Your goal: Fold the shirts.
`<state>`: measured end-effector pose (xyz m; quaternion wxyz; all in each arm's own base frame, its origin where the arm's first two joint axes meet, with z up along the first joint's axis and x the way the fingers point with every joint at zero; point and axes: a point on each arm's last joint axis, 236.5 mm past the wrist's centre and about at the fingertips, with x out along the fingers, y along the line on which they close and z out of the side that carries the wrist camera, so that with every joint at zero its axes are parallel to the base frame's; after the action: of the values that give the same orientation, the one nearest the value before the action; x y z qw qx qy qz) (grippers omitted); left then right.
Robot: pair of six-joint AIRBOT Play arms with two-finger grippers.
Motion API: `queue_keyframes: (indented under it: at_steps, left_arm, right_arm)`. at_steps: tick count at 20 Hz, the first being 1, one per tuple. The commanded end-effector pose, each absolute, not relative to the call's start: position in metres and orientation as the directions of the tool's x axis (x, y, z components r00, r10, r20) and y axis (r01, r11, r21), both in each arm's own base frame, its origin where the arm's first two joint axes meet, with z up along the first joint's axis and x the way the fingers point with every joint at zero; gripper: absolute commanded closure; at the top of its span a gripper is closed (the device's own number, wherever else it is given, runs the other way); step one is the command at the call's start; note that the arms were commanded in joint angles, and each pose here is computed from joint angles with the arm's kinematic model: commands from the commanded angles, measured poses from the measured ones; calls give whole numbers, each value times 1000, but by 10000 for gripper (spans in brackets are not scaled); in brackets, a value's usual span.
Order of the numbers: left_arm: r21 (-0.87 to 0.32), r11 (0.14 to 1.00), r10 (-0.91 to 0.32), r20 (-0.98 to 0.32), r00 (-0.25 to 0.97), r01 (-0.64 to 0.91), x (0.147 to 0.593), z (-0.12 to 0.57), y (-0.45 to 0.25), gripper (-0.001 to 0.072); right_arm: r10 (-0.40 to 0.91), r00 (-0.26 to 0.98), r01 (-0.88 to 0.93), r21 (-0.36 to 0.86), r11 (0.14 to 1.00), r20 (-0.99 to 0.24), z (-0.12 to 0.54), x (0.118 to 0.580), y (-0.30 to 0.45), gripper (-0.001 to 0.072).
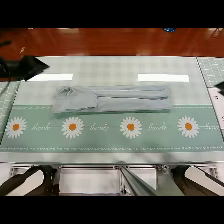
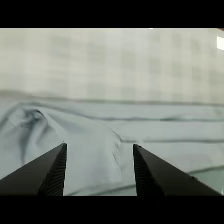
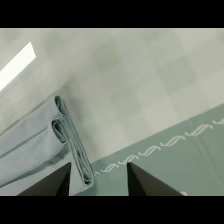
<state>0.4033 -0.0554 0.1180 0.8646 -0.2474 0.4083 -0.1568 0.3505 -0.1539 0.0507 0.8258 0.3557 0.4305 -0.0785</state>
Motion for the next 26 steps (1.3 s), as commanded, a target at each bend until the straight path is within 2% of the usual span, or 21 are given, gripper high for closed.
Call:
queue_keyframes:
  at_steps: [1,5,9,26]
  left_arm:
    - [-538,839,-460,-627,629,77,361,83,-80,199]
    - [-560,827,-490,-683,542,41,342,42,-94,200]
    - [-559,829,-481,-681,552,32,346,40,-91,199]
    - [-575,818,-500,-692,521,23,339,38,-96,200]
  right_arm:
    - [177,628,525,580,623,-758,-7,330,-145,295]
    - [381,594,524,701,484,-708,-56,340,-104,295]
    - [477,556,518,732,442,-681,-85,363,-64,295]
    - [619,471,411,777,476,-628,-94,452,17,295]
